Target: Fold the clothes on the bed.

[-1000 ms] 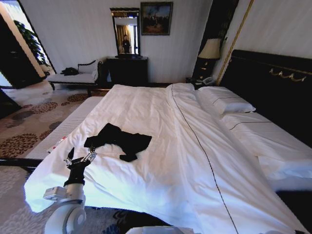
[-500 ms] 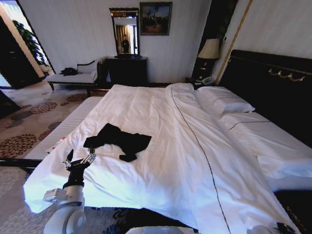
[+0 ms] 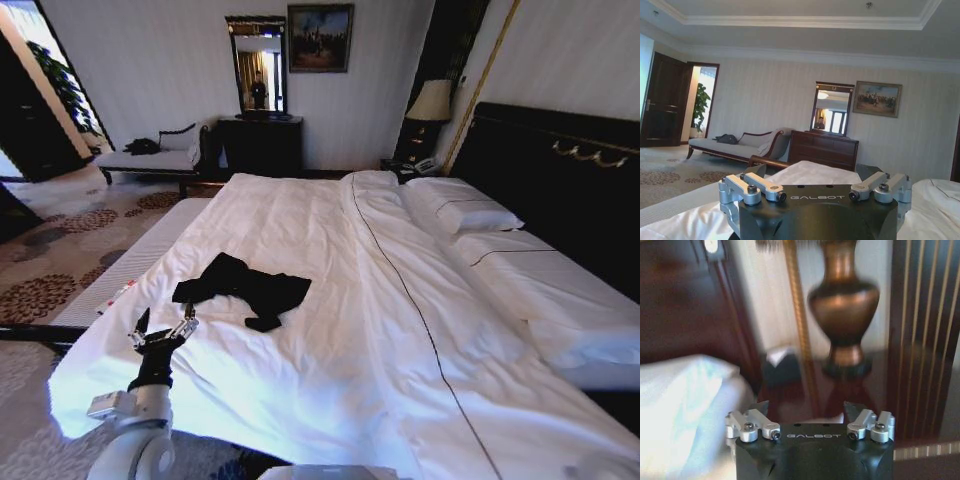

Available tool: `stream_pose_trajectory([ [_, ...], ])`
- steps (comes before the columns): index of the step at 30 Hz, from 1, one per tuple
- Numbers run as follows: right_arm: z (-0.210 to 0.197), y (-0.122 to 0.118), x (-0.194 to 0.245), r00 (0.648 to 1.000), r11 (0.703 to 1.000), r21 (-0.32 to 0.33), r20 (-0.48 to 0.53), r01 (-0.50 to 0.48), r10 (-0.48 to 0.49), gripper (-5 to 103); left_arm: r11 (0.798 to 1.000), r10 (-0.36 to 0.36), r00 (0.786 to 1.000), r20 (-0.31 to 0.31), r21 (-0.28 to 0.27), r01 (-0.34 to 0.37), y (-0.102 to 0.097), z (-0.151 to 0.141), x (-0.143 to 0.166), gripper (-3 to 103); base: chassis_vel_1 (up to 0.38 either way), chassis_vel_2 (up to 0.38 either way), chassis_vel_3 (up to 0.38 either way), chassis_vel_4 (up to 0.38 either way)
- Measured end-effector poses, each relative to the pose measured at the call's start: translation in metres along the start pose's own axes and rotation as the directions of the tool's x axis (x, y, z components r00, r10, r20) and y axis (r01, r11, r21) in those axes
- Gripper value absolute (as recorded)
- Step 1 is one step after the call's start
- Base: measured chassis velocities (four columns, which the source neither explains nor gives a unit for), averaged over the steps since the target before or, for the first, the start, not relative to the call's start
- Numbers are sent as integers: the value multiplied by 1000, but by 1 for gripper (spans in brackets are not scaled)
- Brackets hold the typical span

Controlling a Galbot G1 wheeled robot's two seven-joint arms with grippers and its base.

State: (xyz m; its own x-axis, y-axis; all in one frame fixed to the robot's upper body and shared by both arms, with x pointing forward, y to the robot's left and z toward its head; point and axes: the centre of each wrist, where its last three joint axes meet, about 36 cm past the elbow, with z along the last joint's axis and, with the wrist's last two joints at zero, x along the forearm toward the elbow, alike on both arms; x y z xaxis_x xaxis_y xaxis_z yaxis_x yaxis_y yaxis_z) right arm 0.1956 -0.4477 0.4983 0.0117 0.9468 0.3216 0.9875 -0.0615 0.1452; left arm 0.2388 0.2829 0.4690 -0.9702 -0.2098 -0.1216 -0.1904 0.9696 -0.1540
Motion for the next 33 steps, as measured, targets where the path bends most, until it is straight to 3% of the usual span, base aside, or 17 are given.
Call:
stream_pose_trajectory([
  [2, -5, -1, -4, 996, 1000, 22, 85, -12, 10, 95, 1000, -1, 1000, -1, -3, 1, 0, 0, 1, 100, 0, 0, 0, 0],
  [5, -5, -2, -6, 991, 999, 40, 130, -22, 17, 98, 1000, -1, 1000, -2, -6, 1, 0, 0, 1, 100, 0, 0, 0, 0],
  [13, 8, 5, -7, 997, 999, 41, 81, 11, -14, 100, 1000, -4, 1000, -4, -17, 4, 0, 0, 3, 100, 0, 0, 0, 0],
  [18, 26, 23, -2, 985, 986, 24, 49, 167, -168, 100, 1000, -2, 1000, -8, -26, 2, -1, 0, 5, 100, 0, 0, 0, 0],
  [20, 45, 33, 4, 949, 949, 19, 14, 314, -314, 100, 1000, -2, 1000, -7, -30, 2, -1, -1, 6, 100, 0, 0, 0, 0],
  [22, 68, 45, 7, 880, 880, -19, -5, 474, -475, 100, 999, -12, 1000, -17, -44, 11, -1, -2, 7, 100, 0, 0, 0, 0],
  [23, 68, 45, 7, 880, 880, -19, -5, 474, -475, 100, 999, -12, 1000, -17, -44, 11, -1, -2, 7, 100, 0, 0, 0, 0],
  [25, 98, 61, 10, 754, 753, -63, -13, 654, -656, 100, 995, -45, 997, -69, -96, 38, 2, 3, 8, 100, 0, 0, 0, 0],
  [26, 98, 61, 10, 754, 753, -63, -13, 654, -656, 100, 995, -45, 997, -69, -96, 38, 2, 3, 8, 100, 0, 0, 0, 0],
  [27, 107, 66, 12, 708, 707, -68, -15, 704, -706, 100, 992, -63, 994, -88, -116, 52, 3, 7, 8, 100, 0, 0, 0, 0],
  [28, 122, 73, 16, 601, 600, -67, -9, 797, -799, 100, 988, -85, 990, -114, -138, 69, 4, 11, 9, 100, 0, 0, 0, 0],
  [29, 126, 76, 18, 550, 549, -59, -5, 833, -835, 100, 987, -90, 988, -123, -141, 73, 3, 13, 10, 100, 0, 0, 0, 0],
  [30, 132, 79, 23, 469, 468, -44, 1, 883, -883, 100, 987, -92, 987, -129, -142, 73, 2, 13, 11, 100, 0, 0, 0, 0],
  [31, 132, 79, 23, 469, 468, -44, 1, 883, -883, 100, 987, -92, 987, -129, -142, 73, 2, 13, 11, 100, 0, 0, 0, 0],
  [32, 135, 84, 28, 381, 380, -16, 11, 925, -925, 100, 987, -92, 987, -132, -140, 73, 1, 13, 12, 100, 0, 0, 0, 0],
  [33, 138, 86, 32, 311, 311, 7, 20, 950, -950, 100, 988, -89, 987, -131, -137, 71, 0, 12, 12, 100, 0, 0, 0, 0],
])
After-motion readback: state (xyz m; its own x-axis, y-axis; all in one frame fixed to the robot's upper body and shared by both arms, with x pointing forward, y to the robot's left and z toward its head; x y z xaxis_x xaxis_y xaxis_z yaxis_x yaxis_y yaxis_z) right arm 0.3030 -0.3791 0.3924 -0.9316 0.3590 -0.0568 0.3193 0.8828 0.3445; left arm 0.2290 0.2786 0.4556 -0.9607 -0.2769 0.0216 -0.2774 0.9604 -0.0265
